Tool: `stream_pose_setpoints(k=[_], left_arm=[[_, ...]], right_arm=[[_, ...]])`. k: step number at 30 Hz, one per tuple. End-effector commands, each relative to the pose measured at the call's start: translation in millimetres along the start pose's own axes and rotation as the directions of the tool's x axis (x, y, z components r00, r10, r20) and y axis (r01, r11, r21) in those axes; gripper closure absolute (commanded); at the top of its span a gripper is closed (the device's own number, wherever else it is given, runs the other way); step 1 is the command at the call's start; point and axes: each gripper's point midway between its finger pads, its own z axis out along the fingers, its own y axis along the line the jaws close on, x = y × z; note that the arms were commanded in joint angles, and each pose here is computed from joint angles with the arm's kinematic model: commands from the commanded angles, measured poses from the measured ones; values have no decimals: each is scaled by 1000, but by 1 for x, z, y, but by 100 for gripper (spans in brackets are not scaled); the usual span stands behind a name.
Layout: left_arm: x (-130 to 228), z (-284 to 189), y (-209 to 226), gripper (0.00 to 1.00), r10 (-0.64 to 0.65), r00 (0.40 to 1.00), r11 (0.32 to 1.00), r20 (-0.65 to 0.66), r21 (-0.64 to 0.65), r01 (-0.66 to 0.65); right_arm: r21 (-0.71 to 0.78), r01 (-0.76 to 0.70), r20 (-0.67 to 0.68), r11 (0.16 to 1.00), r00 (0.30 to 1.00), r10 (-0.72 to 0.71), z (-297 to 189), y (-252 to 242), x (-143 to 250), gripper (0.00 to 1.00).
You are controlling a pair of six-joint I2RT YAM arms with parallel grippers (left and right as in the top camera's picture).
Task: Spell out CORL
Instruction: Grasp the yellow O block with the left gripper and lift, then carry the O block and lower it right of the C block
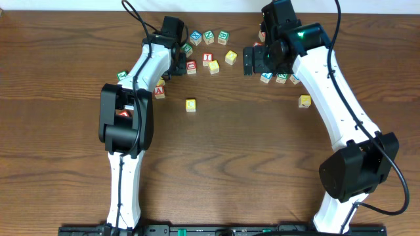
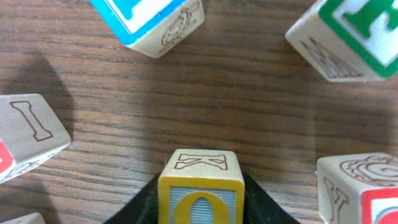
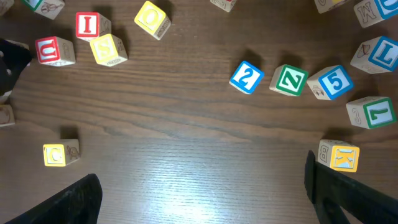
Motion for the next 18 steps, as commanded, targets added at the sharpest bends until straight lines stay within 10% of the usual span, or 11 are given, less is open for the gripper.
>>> stream_pose_setpoints(k=[1,18], left_arm=[[-3,3,2,71,-3,1000,1000,9,-12,3],[-21,-93,6,81,-11,995,1000,98,-3,12]], right_arm=[[26,16,0,1000,1000,-16,3,-5,-1,1],[81,-1,48,997,999,-3,3,-18,-13,1]])
